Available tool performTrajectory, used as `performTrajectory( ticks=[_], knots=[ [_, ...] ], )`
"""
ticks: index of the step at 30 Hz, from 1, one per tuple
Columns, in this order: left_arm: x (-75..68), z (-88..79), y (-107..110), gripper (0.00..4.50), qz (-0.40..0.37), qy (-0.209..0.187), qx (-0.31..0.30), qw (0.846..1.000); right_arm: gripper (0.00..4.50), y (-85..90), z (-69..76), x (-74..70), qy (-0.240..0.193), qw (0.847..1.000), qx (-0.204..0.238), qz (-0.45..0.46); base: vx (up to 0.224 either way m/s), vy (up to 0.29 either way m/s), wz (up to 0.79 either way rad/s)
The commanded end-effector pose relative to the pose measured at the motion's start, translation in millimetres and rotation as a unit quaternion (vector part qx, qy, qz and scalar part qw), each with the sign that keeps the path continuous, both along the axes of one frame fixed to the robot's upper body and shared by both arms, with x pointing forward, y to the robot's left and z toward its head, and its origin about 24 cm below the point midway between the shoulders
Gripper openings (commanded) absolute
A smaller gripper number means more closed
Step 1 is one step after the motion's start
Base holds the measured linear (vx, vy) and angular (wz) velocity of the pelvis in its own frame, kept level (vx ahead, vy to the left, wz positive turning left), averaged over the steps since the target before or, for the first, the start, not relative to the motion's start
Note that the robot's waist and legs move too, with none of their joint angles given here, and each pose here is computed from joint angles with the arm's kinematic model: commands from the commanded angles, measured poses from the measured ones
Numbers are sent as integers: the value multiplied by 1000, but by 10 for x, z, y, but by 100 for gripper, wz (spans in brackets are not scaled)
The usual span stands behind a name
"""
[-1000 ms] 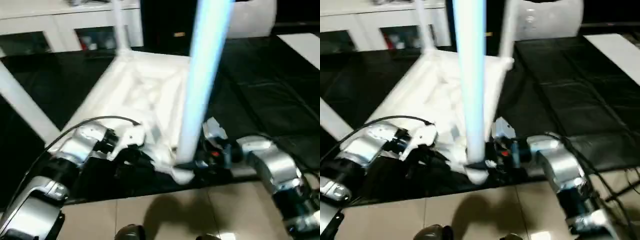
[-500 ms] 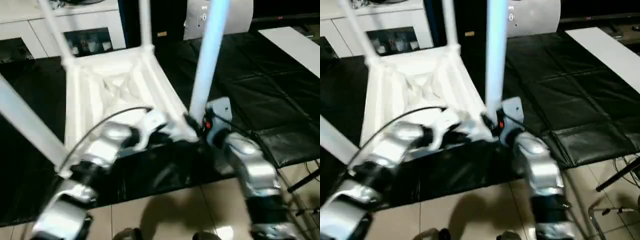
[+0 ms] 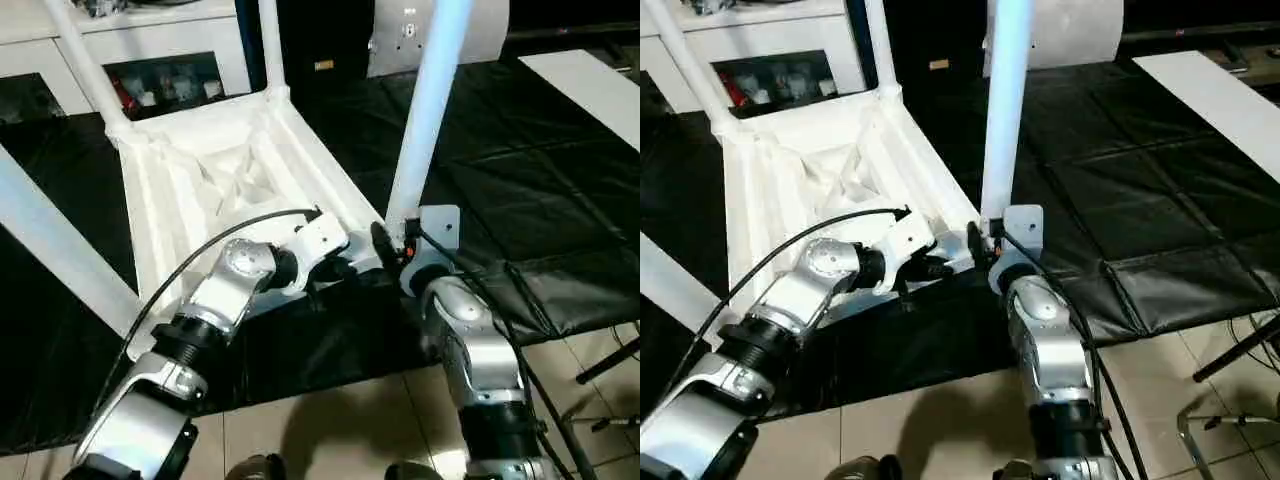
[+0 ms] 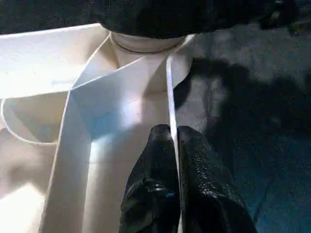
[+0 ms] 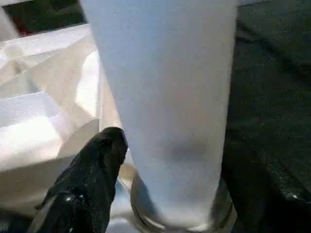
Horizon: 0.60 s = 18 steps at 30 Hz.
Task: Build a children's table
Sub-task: Rotate leg to tighten
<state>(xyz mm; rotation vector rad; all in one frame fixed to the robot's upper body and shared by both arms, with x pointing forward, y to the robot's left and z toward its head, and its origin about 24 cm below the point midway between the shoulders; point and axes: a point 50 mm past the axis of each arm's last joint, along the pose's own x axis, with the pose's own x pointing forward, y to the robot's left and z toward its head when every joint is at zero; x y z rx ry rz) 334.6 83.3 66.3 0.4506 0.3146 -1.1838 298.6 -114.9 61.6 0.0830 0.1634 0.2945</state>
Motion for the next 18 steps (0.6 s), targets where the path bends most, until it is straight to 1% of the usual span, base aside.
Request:
performTrajectory(
  ticks=[1, 3, 4, 6, 7, 8, 10, 11, 12, 13, 14, 15, 18],
  knots=[
    [-23, 45, 16, 0, -35, -19, -9, 999, 354, 7, -19, -63, 10, 1000, 11, 28, 0, 0, 0],
    [-26, 48, 70, 0, -51, -26, -7, 998, 366, -79, 2, -158, 5, 999, 4, 37, 0, 0, 0],
    [-28, 51, 110, 0, -53, -22, -18, 998, 378, -126, 13, -262, 4, 999, 0, 52, 0, 0, 0],
    [-34, 57, 138, 0, -57, -19, -29, 998, 398, -156, 20, -344, 5, 998, -3, 63, 0, 0, 0],
    [-42, 65, 162, 0, -59, -14, -39, 997, 404, -175, 25, -412, 6, 997, -4, 71, 0, 0, 0],
    [-64, 91, 199, 0, -66, -4, -61, 996, 411, -204, 39, -519, 10, 997, -7, 81, 0, 0, 0],
    [-86, 132, 227, 0, -65, -1, -90, 994, 434, -210, 69, -610, 12, 996, -5, 90, 0, 0, 0],
    [-90, 139, 231, 44, -65, -1, -94, 993, 444, -209, 74, -624, 13, 996, -4, 92, 0, 0, 0],
    [-123, 209, 241, 56, -54, -9, -139, 989, 447, -184, 96, -692, 27, 995, 0, 96, 0, 0, 0],
    [-123, 210, 241, 56, -54, -9, -139, 989, 449, -184, 96, -693, 27, 995, 0, 96, 0, 0, 0],
    [-136, 245, 255, 56, -34, -9, -163, 986, 450, -147, 122, -731, 32, 994, 3, 104, 0, 0, 0],
    [-144, 257, 266, 62, -19, -8, -173, 985, 450, -128, 139, -754, 33, 994, 1, 107, 0, 0, 0],
    [-171, 284, 303, 97, 45, -18, -193, 980, 450, -92, 183, -784, 20, 993, -30, 115, 0, 0, 0]
  ],
)
